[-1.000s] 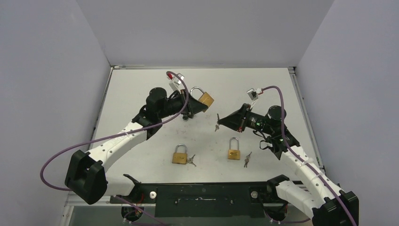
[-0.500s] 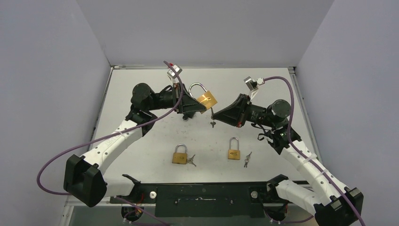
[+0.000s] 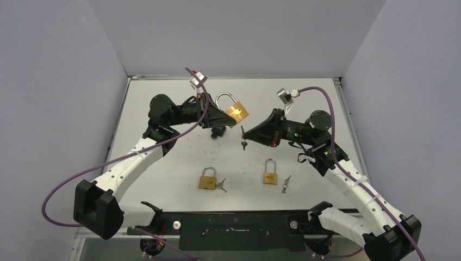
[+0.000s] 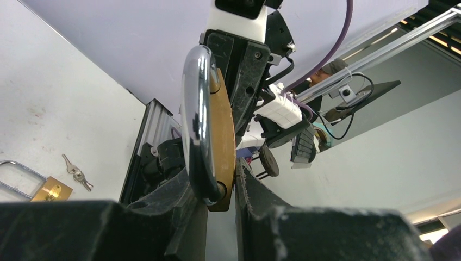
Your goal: Unlock with the key
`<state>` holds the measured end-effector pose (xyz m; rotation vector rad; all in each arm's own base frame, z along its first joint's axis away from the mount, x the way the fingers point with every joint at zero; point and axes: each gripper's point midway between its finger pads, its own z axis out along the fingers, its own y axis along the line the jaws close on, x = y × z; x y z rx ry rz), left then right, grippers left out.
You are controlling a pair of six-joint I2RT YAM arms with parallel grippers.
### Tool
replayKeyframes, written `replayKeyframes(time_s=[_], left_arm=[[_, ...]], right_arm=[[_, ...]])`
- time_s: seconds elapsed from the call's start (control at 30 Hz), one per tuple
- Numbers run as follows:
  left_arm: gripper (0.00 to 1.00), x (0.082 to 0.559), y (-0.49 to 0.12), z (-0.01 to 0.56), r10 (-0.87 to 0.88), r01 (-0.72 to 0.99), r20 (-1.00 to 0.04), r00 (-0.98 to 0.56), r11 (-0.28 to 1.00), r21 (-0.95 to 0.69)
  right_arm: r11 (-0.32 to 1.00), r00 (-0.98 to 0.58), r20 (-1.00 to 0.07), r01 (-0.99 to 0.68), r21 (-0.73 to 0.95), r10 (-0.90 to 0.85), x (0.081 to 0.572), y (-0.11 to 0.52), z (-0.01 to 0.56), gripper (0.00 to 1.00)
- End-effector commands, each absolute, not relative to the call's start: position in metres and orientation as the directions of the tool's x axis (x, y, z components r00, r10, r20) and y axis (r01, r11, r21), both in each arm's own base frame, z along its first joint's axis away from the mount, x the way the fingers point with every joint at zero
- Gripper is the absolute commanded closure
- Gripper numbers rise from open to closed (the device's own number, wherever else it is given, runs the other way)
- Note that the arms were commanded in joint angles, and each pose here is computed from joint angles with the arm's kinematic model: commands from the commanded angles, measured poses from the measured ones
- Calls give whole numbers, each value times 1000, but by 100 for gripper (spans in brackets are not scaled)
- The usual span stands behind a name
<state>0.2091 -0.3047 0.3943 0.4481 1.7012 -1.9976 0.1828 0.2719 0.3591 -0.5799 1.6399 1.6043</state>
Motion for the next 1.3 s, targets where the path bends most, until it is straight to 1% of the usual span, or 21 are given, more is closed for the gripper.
replayKeyframes(time_s=[0.0, 0.43, 0.67, 0.97, 1.27], left_arm=[[100, 199, -292, 457, -260, 694, -647, -717, -178, -698], [100, 196, -293, 447, -233, 686, -647, -726, -170, -707], [100, 203, -294, 442, -245, 693, -654, -715, -133, -708], [100, 199, -293, 444, -229, 706, -671, -706, -145, -693], [100, 200, -293, 448, -247, 708, -668, -702, -143, -691]], right_arm=[[129, -560, -803, -798, 589, 204, 187, 271, 370, 100], [92, -536, -814, -820, 565, 224, 190, 277, 388, 100], [75, -514, -825, -837, 542, 235, 185, 277, 394, 100], [124, -538, -809, -809, 574, 236, 197, 278, 387, 100], [142, -551, -804, -798, 586, 224, 203, 280, 380, 100]])
